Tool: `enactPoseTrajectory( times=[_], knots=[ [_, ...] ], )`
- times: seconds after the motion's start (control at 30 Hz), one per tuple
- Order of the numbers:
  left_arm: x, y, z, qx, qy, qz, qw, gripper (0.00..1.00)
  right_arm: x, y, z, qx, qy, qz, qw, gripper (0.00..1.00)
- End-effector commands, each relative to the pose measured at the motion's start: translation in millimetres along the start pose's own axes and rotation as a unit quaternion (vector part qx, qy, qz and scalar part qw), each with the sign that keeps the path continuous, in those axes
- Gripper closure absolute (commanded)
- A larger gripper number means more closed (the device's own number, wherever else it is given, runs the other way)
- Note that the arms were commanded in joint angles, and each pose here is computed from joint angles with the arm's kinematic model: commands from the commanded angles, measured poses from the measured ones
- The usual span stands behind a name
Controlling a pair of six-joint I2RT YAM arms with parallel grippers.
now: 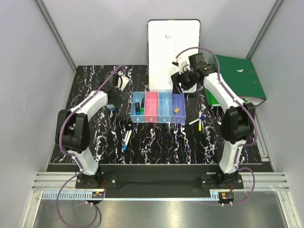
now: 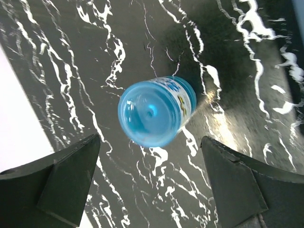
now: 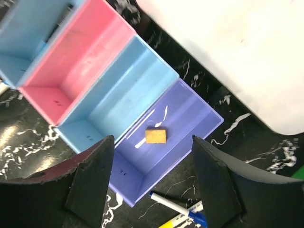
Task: Sort the stationery into containers
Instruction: Place the stationery in the storage box, then pick up the stationery from the center of the board.
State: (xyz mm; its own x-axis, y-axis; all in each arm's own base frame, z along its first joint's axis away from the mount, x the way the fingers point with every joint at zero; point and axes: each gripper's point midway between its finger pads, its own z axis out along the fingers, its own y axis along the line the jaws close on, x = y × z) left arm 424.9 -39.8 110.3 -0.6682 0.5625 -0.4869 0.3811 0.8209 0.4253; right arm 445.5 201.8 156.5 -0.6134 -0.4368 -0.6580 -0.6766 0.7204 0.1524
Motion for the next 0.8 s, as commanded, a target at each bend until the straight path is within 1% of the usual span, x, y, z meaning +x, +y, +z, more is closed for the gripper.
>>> enactPoseTrajectory(
  times=[0.0,0.17,0.4,0.57,0.77],
  knots=[
    [-25.9,14.6,14.0,0.0,-0.031,-0.037,0.999,0.07,-60.1,24.5,-68.4,0.014,-0.097,-0.038,0.994,0.26],
    [-33.3,16.2,33.8,0.015,-0.028,-0.034,0.999,0.09,-59.6,35.4,-82.7,0.006,-0.107,-0.034,0.994,0.26],
    [-32.5,0.4,46.3,0.068,-0.022,-0.015,0.997,0.1,-56.8,41.7,-94.6,0.005,-0.114,-0.031,0.993,0.25],
    [-24.2,0.5,49.6,0.088,-0.009,-0.032,0.996,0.11,-57.2,45.0,-99.3,0.003,-0.118,-0.03,0.993,0.25],
    [-14.1,9.3,51.4,0.092,0.006,-0.049,0.995,0.12,-57.2,46.1,-101.1,0.002,-0.119,-0.03,0.992,0.25]
  ],
)
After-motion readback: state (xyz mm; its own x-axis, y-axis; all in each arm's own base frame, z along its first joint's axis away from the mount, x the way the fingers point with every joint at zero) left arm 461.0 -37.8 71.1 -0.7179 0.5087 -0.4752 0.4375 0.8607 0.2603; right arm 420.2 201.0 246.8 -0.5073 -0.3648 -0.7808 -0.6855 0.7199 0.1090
